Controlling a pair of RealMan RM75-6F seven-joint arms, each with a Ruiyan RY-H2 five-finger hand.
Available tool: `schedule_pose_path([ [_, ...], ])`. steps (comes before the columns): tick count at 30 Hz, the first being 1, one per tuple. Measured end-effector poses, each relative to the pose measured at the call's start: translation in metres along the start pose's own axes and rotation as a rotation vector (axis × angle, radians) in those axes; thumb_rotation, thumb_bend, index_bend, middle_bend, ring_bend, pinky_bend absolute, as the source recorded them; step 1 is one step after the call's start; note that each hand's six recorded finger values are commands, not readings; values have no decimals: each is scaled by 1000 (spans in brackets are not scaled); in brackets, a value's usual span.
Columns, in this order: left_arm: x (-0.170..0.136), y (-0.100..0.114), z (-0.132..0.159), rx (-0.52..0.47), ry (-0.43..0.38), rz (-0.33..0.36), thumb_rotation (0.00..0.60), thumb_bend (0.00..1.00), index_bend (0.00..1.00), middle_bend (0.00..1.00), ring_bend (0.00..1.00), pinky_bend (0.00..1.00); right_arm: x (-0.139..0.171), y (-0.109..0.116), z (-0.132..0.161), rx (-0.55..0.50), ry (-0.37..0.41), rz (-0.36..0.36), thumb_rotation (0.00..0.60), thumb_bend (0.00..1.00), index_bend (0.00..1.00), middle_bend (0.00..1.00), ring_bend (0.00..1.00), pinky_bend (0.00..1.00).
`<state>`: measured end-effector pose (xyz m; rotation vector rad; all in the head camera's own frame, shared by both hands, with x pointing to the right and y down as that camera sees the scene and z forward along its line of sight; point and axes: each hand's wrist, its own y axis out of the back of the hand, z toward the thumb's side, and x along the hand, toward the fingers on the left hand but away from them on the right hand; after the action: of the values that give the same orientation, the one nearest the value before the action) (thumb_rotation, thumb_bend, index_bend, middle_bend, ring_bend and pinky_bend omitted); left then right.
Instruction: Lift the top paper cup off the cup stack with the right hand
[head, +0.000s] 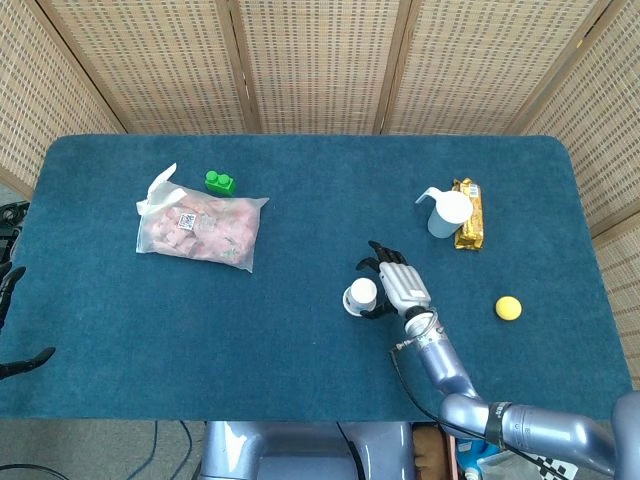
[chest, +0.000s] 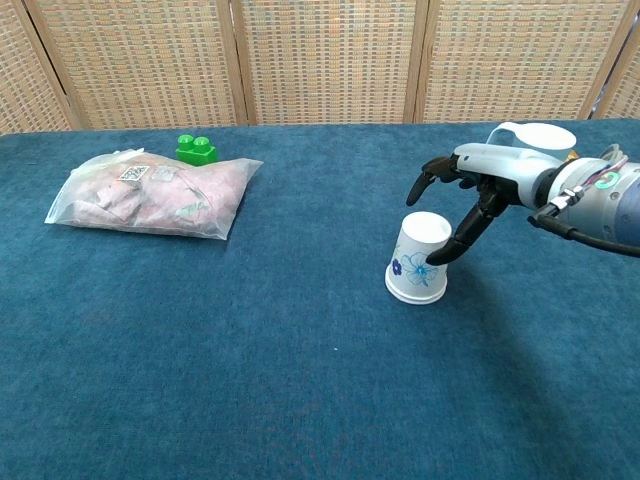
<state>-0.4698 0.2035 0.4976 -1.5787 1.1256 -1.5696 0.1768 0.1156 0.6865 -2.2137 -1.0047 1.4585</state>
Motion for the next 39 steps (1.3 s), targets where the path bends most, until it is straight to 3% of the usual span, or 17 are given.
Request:
schedule_pose_path([
  [22, 0, 0, 1, -2, -8, -7, 600, 0, 0, 0, 0, 0, -1, 2, -5, 6, -8, -6, 600, 345, 441, 0, 0, 0],
  [31, 1, 0, 2, -1, -10, -6, 600, 0, 0, 0, 0, 0, 3, 6, 1, -1, 16, -17, 600, 348, 456, 0, 0, 0],
  [39, 1, -1, 4, 3, -12, -9, 600, 0, 0, 0, 0, 0, 20, 24, 20, -25, 83, -36, 600, 349, 456, 0, 0, 0],
])
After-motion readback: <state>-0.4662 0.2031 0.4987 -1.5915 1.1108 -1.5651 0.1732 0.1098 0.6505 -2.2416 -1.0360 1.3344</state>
